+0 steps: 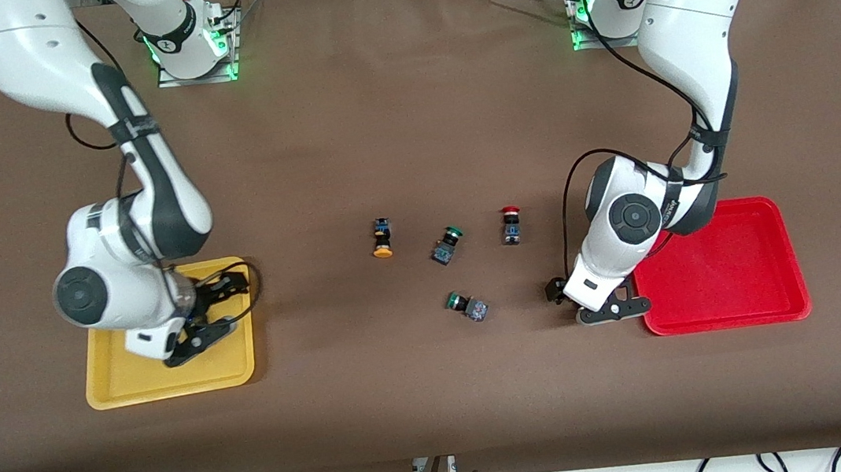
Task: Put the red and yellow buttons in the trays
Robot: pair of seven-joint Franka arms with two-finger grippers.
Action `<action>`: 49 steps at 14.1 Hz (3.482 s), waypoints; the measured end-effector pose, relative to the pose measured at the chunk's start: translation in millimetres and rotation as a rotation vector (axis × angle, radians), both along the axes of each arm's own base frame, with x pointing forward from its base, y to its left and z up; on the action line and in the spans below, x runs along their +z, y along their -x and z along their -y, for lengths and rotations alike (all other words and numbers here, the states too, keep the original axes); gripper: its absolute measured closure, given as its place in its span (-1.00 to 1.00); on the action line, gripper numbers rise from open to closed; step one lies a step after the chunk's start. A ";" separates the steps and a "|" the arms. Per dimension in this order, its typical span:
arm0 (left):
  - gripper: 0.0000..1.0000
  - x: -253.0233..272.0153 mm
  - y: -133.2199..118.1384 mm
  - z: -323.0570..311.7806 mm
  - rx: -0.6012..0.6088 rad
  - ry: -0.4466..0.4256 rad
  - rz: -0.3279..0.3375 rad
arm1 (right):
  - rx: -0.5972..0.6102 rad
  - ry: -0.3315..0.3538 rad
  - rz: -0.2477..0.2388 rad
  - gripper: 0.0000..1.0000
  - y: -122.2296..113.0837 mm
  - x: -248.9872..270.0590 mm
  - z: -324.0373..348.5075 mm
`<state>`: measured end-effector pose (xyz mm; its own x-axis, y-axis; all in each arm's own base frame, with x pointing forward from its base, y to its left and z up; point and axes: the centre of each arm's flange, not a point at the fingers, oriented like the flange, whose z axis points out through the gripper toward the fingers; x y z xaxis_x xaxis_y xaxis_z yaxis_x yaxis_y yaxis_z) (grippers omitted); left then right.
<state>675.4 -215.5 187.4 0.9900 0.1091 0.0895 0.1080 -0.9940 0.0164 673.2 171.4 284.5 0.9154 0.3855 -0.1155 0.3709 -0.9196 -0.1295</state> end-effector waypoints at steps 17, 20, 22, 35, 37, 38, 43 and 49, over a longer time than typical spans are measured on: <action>0.18 80.4 -25.2 -111.0 -0.155 -0.176 -0.070 | -0.379 0.055 -0.006 -0.96 149.8 -71.9 -273.5; 0.18 71.7 -23.2 -155.0 -0.222 -0.184 -0.133 | -0.376 0.064 0.005 -0.88 146.8 -72.3 -269.7; 0.18 59.5 -21.2 -188.0 -0.249 -0.181 -0.166 | -0.368 0.074 0.008 -0.74 148.2 -75.3 -268.5; -0.27 24.1 -14.3 -203.5 -0.258 -0.172 -0.215 | -0.370 0.089 0.017 0.36 144.6 -86.0 -259.0; -0.67 25.2 -15.2 -202.5 -0.259 -0.173 -0.210 | -0.359 0.115 0.018 0.36 136.6 -76.9 -246.1; -0.84 27.9 -16.3 -201.0 -0.261 -0.173 -0.205 | -0.334 0.136 0.012 0.36 131.3 -68.1 -235.5; -1.00 97.9 -12.2 -145.1 -0.302 -0.097 -0.203 | -0.163 0.215 0.003 0.36 85.0 -17.6 -139.6; -1.00 110.8 28.7 5.8 -0.184 0.026 -0.223 | -0.104 0.258 0.011 0.36 51.6 -34.3 -7.4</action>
<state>646.7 -221.3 298.1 0.9884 -0.0744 -0.1326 -0.0699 -0.9968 0.0380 621.6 178.8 250.2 0.9502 0.2489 -0.1875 0.2732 -0.9548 0.1171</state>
